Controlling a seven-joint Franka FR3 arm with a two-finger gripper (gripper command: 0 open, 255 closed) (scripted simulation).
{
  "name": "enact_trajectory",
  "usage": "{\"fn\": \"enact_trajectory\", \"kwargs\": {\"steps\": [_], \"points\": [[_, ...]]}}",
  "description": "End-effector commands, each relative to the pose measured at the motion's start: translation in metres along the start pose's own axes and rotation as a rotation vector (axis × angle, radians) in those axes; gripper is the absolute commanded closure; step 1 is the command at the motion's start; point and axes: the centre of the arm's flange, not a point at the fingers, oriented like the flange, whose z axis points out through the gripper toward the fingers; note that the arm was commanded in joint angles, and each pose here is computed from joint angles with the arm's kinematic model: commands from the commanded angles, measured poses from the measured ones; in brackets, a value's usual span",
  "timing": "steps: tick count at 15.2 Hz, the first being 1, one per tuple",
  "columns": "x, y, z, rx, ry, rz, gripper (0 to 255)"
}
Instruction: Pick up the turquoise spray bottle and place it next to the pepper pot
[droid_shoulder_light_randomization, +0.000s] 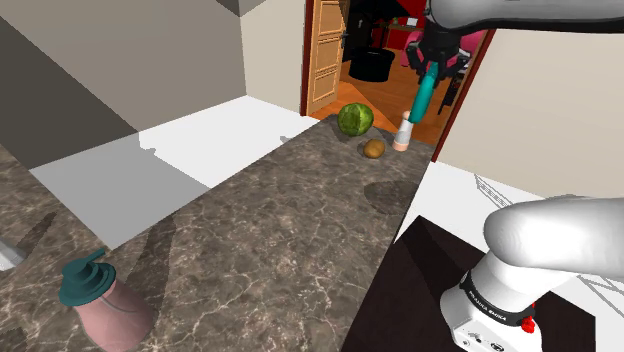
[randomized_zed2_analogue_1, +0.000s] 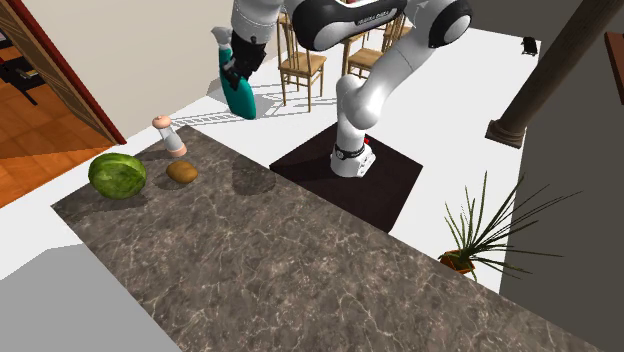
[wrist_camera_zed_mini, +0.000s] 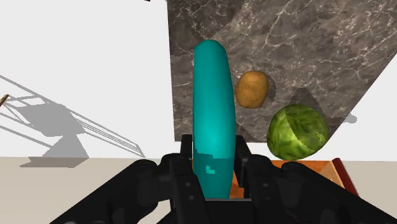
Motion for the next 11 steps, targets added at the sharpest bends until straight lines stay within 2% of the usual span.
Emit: {"fn": "enact_trajectory", "kwargs": {"steps": [1, 11], "points": [[0.024, -0.001, 0.014, 0.0, 0.001, -0.001, 255], [0.139, 0.001, 0.079, 0.0, 0.001, -0.001, 255]]}}
